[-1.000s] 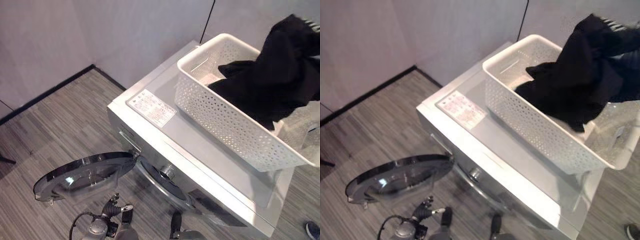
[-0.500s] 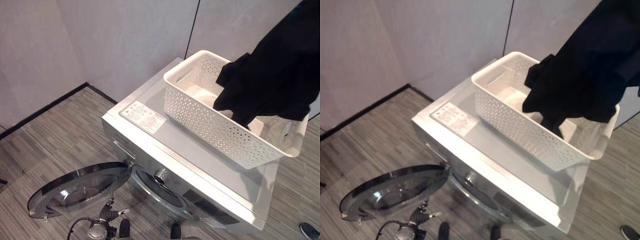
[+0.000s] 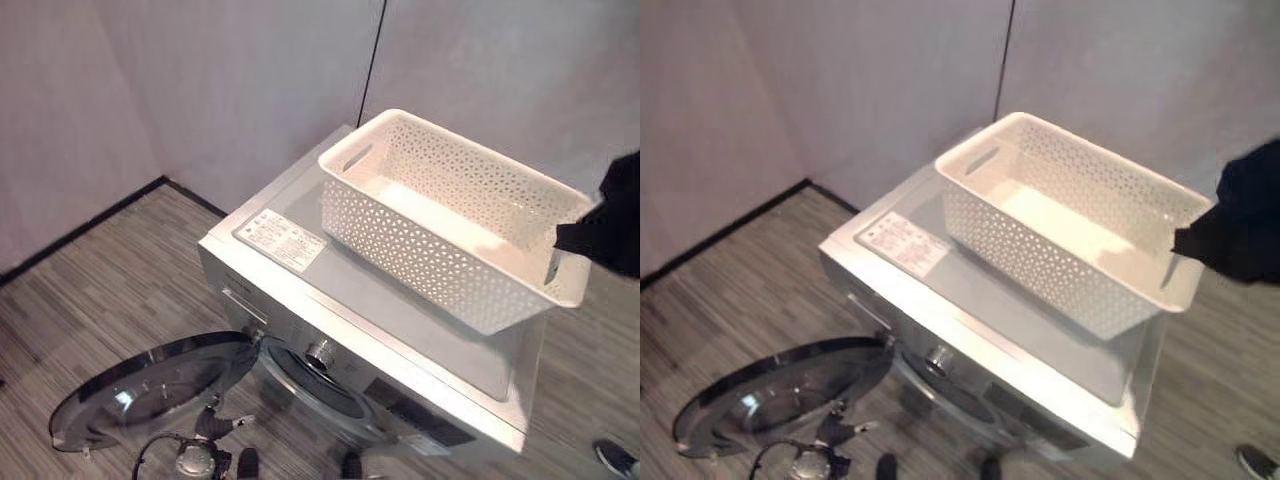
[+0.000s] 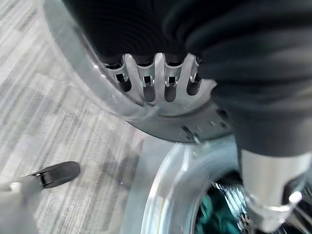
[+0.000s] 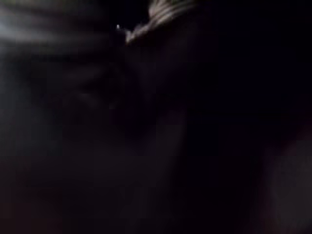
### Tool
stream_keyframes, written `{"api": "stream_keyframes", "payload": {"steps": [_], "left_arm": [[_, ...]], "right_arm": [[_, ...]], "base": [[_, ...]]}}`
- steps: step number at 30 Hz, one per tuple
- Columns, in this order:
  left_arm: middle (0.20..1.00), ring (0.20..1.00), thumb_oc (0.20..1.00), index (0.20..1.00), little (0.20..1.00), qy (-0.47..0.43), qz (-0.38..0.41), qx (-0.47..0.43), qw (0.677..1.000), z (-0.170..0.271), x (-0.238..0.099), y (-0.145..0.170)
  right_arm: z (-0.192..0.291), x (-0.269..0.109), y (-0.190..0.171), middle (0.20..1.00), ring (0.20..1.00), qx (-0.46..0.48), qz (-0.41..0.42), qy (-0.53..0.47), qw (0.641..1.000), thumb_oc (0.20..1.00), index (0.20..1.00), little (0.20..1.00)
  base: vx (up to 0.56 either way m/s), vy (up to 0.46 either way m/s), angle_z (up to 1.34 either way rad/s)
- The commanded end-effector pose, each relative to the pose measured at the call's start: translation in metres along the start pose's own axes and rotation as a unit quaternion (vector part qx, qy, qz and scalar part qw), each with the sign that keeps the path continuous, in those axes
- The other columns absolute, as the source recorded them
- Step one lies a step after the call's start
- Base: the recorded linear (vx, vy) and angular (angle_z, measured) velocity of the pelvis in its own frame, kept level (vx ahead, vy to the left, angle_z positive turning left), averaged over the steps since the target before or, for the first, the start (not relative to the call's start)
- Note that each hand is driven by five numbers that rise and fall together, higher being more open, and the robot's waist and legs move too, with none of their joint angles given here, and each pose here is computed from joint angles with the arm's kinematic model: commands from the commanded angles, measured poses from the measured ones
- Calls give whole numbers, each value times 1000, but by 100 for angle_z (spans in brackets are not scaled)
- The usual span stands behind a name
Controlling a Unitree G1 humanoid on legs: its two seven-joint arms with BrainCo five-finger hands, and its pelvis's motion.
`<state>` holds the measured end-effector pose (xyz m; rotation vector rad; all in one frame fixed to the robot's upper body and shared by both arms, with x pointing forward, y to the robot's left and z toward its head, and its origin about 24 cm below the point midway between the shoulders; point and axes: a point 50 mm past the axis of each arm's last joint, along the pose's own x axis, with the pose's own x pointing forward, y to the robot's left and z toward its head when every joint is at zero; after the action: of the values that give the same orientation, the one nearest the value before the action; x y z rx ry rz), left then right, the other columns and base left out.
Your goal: Grab the laundry basket,head to the washer,open it,put in the laundry and shut it.
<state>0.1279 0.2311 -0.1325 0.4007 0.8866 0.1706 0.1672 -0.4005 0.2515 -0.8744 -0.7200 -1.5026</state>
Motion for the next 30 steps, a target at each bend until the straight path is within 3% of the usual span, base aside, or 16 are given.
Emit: {"api": "stream_keyframes", "payload": {"steps": [1,5,9,14,17,18,20,21,24,26,28,30], "left_arm": [[1000,1000,1000,1000,1000,-11,28,28,999,4,4,8],[1000,1000,1000,1000,1000,7,38,22,999,-5,3,12],[1000,1000,1000,1000,1000,23,45,4,999,-13,1,12],[1000,1000,1000,1000,1000,28,40,0,999,-15,-1,9],[1000,1000,1000,1000,1000,24,31,-24,999,-12,-1,5],[1000,1000,1000,1000,1000,25,32,-24,999,-12,-1,6],[1000,1000,1000,1000,1000,30,25,-34,999,-14,-1,4],[1000,1000,1000,1000,1000,30,20,-34,999,-15,-2,4],[1000,1000,1000,1000,1000,28,12,-36,999,-16,-4,0],[1000,1000,1000,1000,1000,25,11,-37,999,-16,-5,0],[1000,1000,1000,1000,1000,3,7,-40,999,-11,-7,1],[1000,1000,1000,1000,1000,-2,8,-39,999,-10,-7,2]], "right_arm": [[-4,11,-6,200,200,-6,-88,32,996,200,200,200],[-46,-27,-8,200,200,-58,-44,114,991,200,200,200],[-87,-92,-16,200,200,-105,33,221,969,200,200,200],[-94,-135,-12,200,200,-89,97,279,951,200,200,200],[-104,-201,-5,200,200,-29,191,408,892,200,200,200],[-104,-201,-5,200,200,-27,192,409,892,200,200,200],[-99,-244,-2,200,200,22,247,483,840,200,200,200],[-91,-277,-4,200,200,52,294,531,793,200,200,200],[-73,-326,-9,200,200,84,366,586,718,200,200,200],[-69,-334,-10,200,200,95,379,596,702,200,200,200],[-54,-361,-12,200,200,98,450,599,656,200,200,200],[-49,-366,-11,200,200,102,469,595,645,200,200,200]], "base": [[-9,110,-51],[-6,48,-38],[28,-8,-4],[10,-12,0],[4,-16,-2],[-6,-19,-4],[-8,-27,-1],[-8,-55,-1],[5,-31,-1],[0,0,0],[0,0,0],[-45,10,-3]]}}
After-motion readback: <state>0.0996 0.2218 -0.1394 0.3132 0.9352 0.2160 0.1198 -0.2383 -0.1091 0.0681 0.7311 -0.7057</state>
